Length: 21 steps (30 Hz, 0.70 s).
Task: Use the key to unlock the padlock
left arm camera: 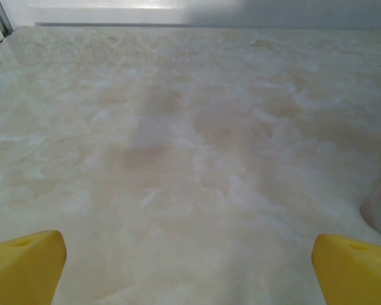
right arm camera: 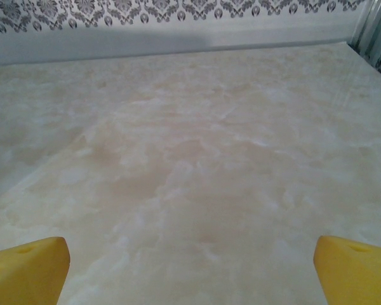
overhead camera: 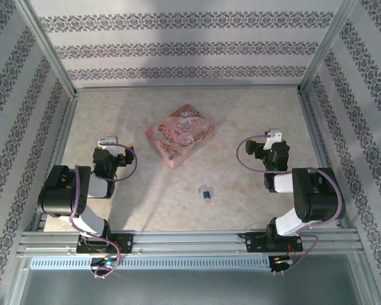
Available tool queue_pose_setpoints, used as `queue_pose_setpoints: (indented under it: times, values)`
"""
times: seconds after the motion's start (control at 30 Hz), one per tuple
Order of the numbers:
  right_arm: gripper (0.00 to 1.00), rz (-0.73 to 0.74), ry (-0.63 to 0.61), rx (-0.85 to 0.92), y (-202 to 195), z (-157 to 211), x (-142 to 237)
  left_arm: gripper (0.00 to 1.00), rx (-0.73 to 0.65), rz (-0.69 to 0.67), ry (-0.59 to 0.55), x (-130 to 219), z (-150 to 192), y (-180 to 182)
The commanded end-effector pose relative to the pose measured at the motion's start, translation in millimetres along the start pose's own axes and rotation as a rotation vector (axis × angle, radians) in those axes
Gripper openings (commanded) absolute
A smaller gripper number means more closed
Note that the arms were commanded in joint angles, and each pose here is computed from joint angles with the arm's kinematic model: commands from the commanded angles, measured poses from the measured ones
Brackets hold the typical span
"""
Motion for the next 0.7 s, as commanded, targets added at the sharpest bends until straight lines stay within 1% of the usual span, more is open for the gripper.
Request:
queue_pose_setpoints:
  times: [0.0, 0.67]
  values:
    - [0.98, 0.01, -0.034, 0.022, 0.5, -12.2, -2.2, 0.99, 0.012, 0.005, -0.014, -11.3, -18.5, -1.6]
    - [0.98, 0.02, -0.023, 0.052, 5.1, -12.4, -3.4, 0.99, 0.011, 0.01, -0.019, -10.6, -18.2, -2.4]
Point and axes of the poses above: each hand's point on the last joint's axis, 136 mm out from that joint toward the fingers, its own x axis back along the fingers, its own y axis along the line the jaws close on, z = x × y, the point moved 5 cm from there along x, back along the fingers, and after that the axes turned 9 degrees about x, right-handed, at the moved point
